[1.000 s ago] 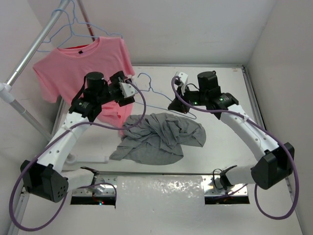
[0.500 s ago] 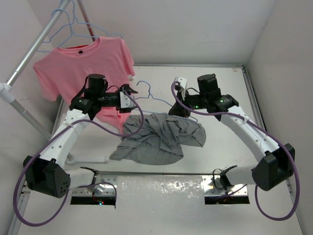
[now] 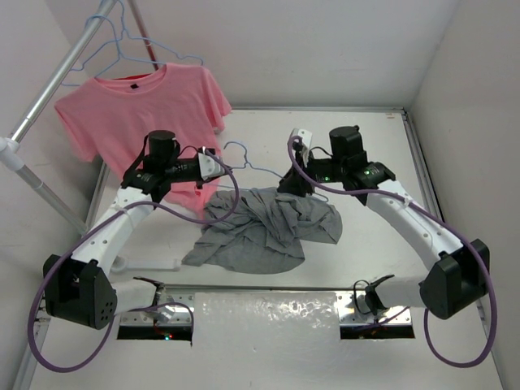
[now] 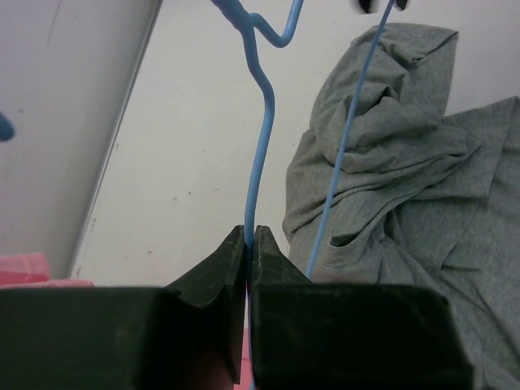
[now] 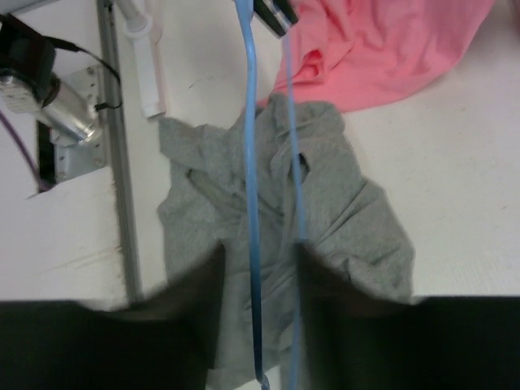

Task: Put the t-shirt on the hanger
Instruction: Pick up the hanger from the clothesline.

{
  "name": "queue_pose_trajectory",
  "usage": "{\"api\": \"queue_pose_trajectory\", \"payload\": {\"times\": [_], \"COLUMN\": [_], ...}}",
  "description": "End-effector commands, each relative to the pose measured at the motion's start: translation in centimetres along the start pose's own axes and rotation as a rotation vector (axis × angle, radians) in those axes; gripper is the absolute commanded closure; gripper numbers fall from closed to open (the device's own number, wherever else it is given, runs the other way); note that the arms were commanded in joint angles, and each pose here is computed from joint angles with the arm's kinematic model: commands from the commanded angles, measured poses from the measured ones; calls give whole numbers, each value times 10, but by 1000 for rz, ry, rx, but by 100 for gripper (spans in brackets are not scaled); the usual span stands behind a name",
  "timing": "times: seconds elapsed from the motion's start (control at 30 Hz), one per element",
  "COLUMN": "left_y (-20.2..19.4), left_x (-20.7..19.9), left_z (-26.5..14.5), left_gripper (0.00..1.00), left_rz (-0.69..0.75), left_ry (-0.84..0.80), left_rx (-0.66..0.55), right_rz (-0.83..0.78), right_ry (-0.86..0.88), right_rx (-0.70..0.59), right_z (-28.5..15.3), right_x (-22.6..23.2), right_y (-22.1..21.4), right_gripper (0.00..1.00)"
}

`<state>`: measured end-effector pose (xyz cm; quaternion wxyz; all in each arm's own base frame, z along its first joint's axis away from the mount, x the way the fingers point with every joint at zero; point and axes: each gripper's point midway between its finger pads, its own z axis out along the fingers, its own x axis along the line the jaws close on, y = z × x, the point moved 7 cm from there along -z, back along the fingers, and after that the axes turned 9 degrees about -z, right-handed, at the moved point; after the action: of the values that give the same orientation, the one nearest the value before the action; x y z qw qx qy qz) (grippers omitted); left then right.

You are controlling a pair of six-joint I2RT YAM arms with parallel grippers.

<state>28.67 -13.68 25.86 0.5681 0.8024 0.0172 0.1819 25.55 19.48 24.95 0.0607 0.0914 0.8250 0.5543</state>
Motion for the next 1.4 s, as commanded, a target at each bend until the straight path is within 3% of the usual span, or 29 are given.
{"api": "queue_pose_trajectory", "payload": {"times": [0.0,0.1,0.13,0.3,0.43,0.53,0.57,0.67,0.77,0.8,0.83,0.93,1.03,1.07,1.13,1.2,1.37], "left_y": [13,13,14,10,6,3,3,1,-3,-5,-6,-6,-5,-5,0,8,33], "left_x": [-6,-4,-3,-1,-2,-2,-1,-3,-7,-8,-9,-18,-26,-27,-23,-11,21], "left_z": [-3,-2,-2,6,10,10,11,11,12,12,12,13,13,14,14,14,8], "left_gripper": [100,100,100,100,100,100,100,100,96,85,66,58,58,54,35,23,26], "left_rz": [35,66,65,20,10,5,7,-9,-32,-34,-41,-52,-61,-67,-98,-102,-361], "left_ry": [-35,-52,-57,-102,-92,-84,-84,-94,-103,-109,-116,-161,-208,-214,-194,-131,121], "left_rx": [-64,-56,-56,-63,-65,-57,-57,-60,-54,-52,-51,-68,-104,-110,-118,-111,-108], "right_rz": [-35,-85,-141,-190,-120,-82,-67,-50,-47,-37,-52,-43,-48,-55,-66,-69,-62], "right_ry": [-45,-89,-110,-102,-103,-73,-70,-83,-95,-99,-109,-154,-193,-199,-217,-287,-473], "right_rx": [-127,-178,-230,-244,-269,-291,-293,-289,-256,-230,-206,-148,-101,-90,-66,-20,95], "right_z": [4,8,12,50,72,83,84,85,80,75,72,56,42,40,32,19,-27], "right_x": [-10,-22,-25,-30,-44,-46,-47,-46,-42,-39,-38,-36,-32,-31,-26,-26,-23], "right_y": [22,40,54,64,64,61,59,53,44,42,36,21,7,4,-3,-8,-12], "right_gripper": [50,22,18,15,22,46,66,100,100,100,100,100,100,100,100,100,100]}}
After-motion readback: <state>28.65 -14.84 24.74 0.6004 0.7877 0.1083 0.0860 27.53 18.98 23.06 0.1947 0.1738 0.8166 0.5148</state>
